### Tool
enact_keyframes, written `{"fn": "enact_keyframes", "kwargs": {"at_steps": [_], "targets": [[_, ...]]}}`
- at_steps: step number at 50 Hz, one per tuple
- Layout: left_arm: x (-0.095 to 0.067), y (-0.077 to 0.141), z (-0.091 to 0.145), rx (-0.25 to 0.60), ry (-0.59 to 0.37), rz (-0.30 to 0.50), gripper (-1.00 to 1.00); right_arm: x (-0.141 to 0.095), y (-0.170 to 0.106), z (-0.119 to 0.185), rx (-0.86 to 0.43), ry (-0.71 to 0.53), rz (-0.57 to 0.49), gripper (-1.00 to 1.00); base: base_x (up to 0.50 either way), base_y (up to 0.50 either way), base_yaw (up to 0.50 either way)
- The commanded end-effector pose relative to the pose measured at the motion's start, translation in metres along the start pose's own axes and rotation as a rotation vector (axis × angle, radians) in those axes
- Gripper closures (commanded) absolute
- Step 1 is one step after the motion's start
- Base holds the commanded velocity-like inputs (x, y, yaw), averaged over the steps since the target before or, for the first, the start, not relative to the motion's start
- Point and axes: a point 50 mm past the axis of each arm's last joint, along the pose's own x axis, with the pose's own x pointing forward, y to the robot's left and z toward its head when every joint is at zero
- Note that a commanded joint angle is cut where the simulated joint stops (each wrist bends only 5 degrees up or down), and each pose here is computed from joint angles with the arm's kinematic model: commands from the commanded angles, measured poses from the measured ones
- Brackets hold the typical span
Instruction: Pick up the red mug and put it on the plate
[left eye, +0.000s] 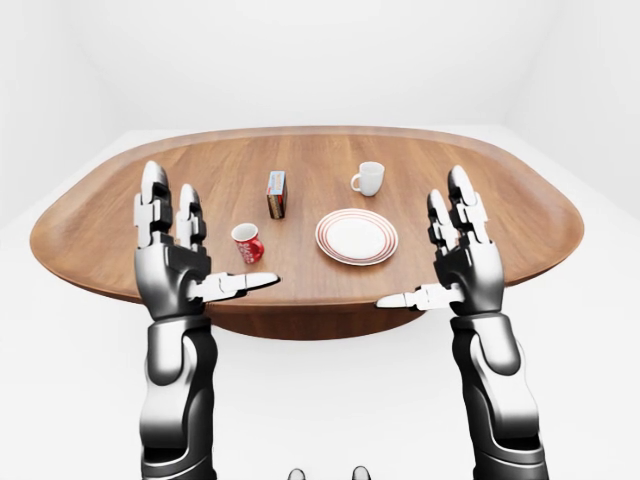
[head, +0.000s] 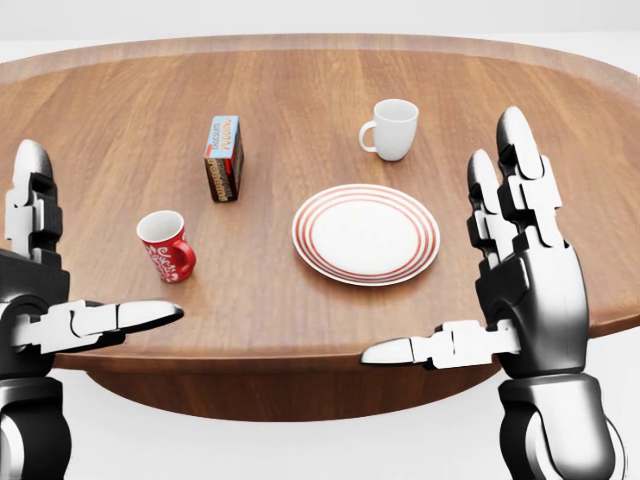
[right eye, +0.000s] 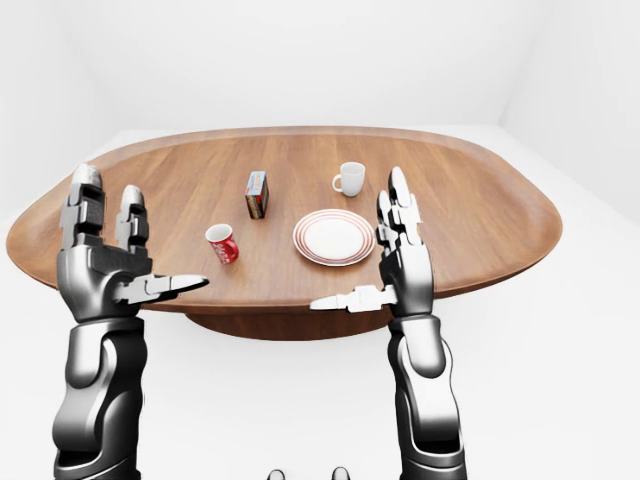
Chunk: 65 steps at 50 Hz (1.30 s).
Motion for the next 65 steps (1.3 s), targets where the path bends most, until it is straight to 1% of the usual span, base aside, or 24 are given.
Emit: {"fn": "enact_keyframes", "kwargs": {"at_steps": [1, 33, 36, 37, 38, 40, 45, 50, 55, 58, 65], "targets": [[0.0010, 0.0025, 0.0007, 0.009, -0.002, 0.003, -1.00, 0.0004, 0.0019, 0.0055, -0.004, -0.024, 0.006, -1.00, 0.00, 0.50, 0.00], [0.0001, 0.0029, 0.0013, 0.007, -0.003, 0.004, -1.00, -0.0005, 0.0042, 0.0068, -0.002, -0.029, 0.020, -1.00, 0.00, 0.50, 0.00], [-0.0008, 0.0030, 0.0003, 0.009, 0.002, 0.003, -1.00, 0.0000, 0.0037, 0.0059, -0.005, -0.026, 0.011, -1.00, 0.00, 0.50, 0.00], [-0.0010, 0.0029, 0.0008, 0.009, 0.001, 0.003, -1.00, 0.0007, 0.0028, 0.0057, -0.030, -0.025, 0.001, -1.00, 0.00, 0.50, 0.00], [-0.0011, 0.0029, 0.0008, 0.009, 0.001, 0.003, -1.00, 0.0010, 0.0015, 0.0048, -0.055, -0.020, -0.018, -1.00, 0.00, 0.25, 0.00], [-0.0008, 0.0029, 0.0005, 0.010, 0.001, 0.003, -1.00, 0.0015, 0.0002, 0.0036, -0.039, -0.016, -0.027, -1.00, 0.00, 0.00, 0.00], [-0.0016, 0.0021, 0.0005, 0.007, 0.002, 0.001, -1.00, 0.0013, 0.0026, 0.0035, -0.031, -0.016, -0.012, -1.00, 0.00, 0.00, 0.00], [-0.0003, 0.0025, 0.0026, 0.007, -0.008, 0.000, -1.00, 0.0000, 0.0011, 0.0092, 0.006, -0.041, -0.005, -1.00, 0.00, 0.00, 0.00], [-0.0014, 0.0027, 0.0010, 0.004, 0.000, 0.004, -1.00, 0.0002, 0.0022, 0.0073, 0.013, -0.033, 0.003, -1.00, 0.46, -0.07, 0.00], [-0.0010, 0.0023, 0.0047, -0.001, -0.015, 0.004, -1.00, 0.0011, 0.0032, 0.0085, 0.014, -0.040, 0.007, -1.00, 0.50, -0.08, 0.00], [0.0002, 0.0035, 0.0042, 0.001, -0.014, 0.007, -1.00, 0.0015, 0.0035, 0.0094, 0.013, -0.044, 0.010, -1.00, 0.50, -0.06, 0.00]]}}
